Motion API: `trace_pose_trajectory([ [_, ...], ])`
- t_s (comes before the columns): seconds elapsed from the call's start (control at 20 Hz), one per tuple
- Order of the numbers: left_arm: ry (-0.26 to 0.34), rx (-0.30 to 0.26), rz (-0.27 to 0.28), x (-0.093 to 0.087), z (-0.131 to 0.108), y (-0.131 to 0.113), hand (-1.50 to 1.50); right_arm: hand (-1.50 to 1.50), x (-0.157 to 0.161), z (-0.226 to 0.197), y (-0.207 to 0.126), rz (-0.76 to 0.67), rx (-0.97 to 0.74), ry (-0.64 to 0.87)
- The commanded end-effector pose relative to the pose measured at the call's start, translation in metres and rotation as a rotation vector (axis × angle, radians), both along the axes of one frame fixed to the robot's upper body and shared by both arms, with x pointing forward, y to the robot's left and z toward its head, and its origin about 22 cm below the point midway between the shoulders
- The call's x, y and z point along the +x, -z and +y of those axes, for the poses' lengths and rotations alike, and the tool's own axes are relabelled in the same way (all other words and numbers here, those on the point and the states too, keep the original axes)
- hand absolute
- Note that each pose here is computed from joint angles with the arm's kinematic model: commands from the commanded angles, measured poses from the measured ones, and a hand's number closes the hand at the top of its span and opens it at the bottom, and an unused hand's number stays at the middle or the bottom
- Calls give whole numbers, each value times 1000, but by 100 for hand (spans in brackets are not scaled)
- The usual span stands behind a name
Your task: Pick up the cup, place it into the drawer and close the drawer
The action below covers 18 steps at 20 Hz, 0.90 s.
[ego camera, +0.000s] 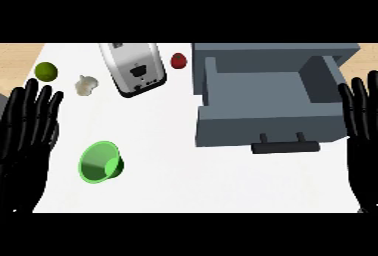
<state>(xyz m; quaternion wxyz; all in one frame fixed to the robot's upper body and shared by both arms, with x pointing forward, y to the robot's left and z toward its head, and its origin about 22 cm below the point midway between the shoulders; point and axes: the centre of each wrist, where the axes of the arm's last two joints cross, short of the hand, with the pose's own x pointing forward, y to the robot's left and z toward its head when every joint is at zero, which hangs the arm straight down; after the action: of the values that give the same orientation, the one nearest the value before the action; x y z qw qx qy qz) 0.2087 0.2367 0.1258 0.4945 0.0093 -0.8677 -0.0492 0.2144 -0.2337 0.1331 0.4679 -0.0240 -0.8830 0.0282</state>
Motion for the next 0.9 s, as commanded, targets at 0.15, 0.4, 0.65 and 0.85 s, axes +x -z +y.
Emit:
trace_pose_trajectory([
  [0.15,336,4,1,0,27,2,-150,-150,-1,3,5,25,-34,-2],
  [0.4,438,-172,257,-4,49,36,-150,-150,5,0,7,197,-86,-138],
  [0.65,418,-184,298,15,82,59,-150,-150,8,-16,18,207,-74,-153],
  [0.85,390,-144,334,28,89,66,-150,-150,34,6,4,204,-93,-148],
])
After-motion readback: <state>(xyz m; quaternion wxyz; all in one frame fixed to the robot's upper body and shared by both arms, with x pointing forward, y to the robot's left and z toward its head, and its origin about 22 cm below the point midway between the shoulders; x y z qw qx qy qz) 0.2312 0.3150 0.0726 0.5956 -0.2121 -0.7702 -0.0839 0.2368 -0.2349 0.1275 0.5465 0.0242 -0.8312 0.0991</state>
